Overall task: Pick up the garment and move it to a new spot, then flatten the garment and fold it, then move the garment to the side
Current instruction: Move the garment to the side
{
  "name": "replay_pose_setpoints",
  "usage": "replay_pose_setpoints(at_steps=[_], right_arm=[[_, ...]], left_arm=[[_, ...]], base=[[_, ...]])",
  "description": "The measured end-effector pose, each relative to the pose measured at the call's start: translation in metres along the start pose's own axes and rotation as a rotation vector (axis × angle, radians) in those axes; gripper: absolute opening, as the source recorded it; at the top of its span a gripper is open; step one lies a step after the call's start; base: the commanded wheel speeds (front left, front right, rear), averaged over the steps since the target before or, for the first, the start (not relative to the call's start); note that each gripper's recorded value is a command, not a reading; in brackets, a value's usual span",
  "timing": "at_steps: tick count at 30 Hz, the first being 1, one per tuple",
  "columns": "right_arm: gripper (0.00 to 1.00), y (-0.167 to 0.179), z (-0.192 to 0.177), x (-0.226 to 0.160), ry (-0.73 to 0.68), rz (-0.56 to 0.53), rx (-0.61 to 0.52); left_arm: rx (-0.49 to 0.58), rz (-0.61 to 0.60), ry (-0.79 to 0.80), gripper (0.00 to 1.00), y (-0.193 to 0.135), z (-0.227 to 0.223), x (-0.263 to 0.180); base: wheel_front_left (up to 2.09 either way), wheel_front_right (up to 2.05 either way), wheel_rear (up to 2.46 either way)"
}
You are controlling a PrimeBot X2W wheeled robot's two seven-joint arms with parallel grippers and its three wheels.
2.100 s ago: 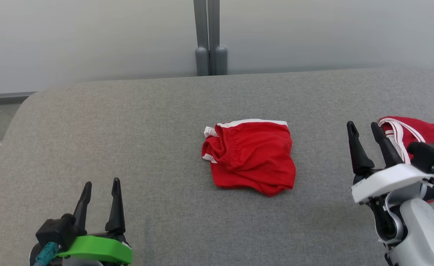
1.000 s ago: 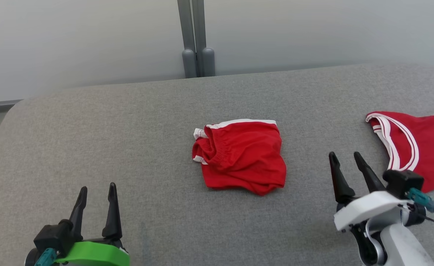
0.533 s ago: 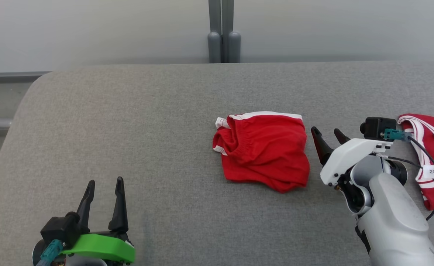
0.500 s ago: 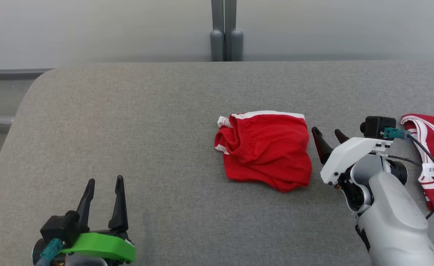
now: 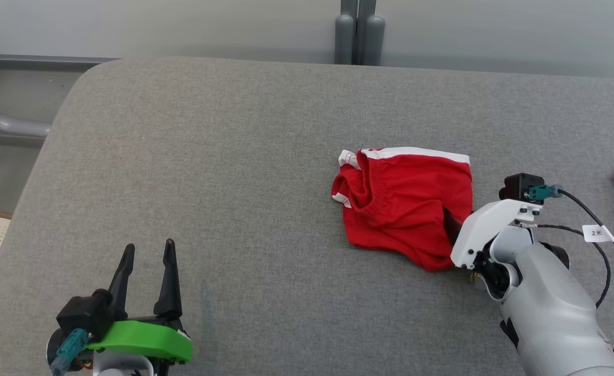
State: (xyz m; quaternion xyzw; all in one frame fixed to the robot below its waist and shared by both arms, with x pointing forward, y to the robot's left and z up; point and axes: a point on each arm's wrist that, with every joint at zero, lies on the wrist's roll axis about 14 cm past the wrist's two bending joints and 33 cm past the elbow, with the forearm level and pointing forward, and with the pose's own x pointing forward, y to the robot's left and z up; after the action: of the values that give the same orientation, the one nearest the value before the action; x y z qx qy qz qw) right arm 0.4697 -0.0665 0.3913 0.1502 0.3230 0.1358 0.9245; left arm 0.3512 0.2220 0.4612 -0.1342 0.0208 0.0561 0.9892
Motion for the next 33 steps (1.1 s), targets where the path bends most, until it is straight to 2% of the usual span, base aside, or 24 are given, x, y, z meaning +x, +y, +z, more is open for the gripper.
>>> replay_pose_setpoints(at_steps=[1, 3, 4, 11, 12, 15, 24, 33], right_arm=[[0.78, 0.000, -0.001, 0.000, 0.004, 0.000, 0.001], [0.09, 0.003, 0.000, 0.001, 0.006, 0.005, 0.007], [0.00, 0.004, 0.001, 0.001, 0.000, 0.009, 0.011], [0.00, 0.014, 0.025, -0.006, -0.127, 0.034, 0.016], [0.00, 0.013, 0.038, -0.011, -0.178, 0.033, 0.006], [0.00, 0.003, 0.049, -0.021, -0.217, 0.014, -0.010], [0.00, -0.043, 0.074, -0.066, -0.304, -0.072, -0.081], [0.00, -0.087, 0.073, -0.124, -0.391, -0.166, -0.041]], left_arm=[[0.000, 0.001, -0.001, 1.00, 0.000, 0.000, 0.000], [-0.001, 0.001, -0.005, 1.00, 0.000, 0.002, 0.000], [-0.001, 0.001, -0.006, 1.00, 0.000, 0.002, 0.000], [0.004, -0.022, -0.024, 1.00, -0.006, 0.008, 0.001], [0.010, -0.051, -0.030, 1.00, -0.015, 0.009, 0.002], [0.009, -0.101, -0.033, 1.00, -0.031, 0.010, 0.006], [0.002, -0.333, -0.022, 1.00, -0.106, 0.005, 0.017], [-0.004, -0.567, 0.010, 1.00, -0.184, -0.006, 0.025]], base=[[0.00, 0.00, 0.00], [0.00, 0.00, 0.00], [0.00, 0.00, 0.00], [0.00, 0.00, 0.00], [0.00, 0.00, 0.00], [0.00, 0.00, 0.00], [0.00, 0.00, 0.00], [0.00, 0.00, 0.00]])
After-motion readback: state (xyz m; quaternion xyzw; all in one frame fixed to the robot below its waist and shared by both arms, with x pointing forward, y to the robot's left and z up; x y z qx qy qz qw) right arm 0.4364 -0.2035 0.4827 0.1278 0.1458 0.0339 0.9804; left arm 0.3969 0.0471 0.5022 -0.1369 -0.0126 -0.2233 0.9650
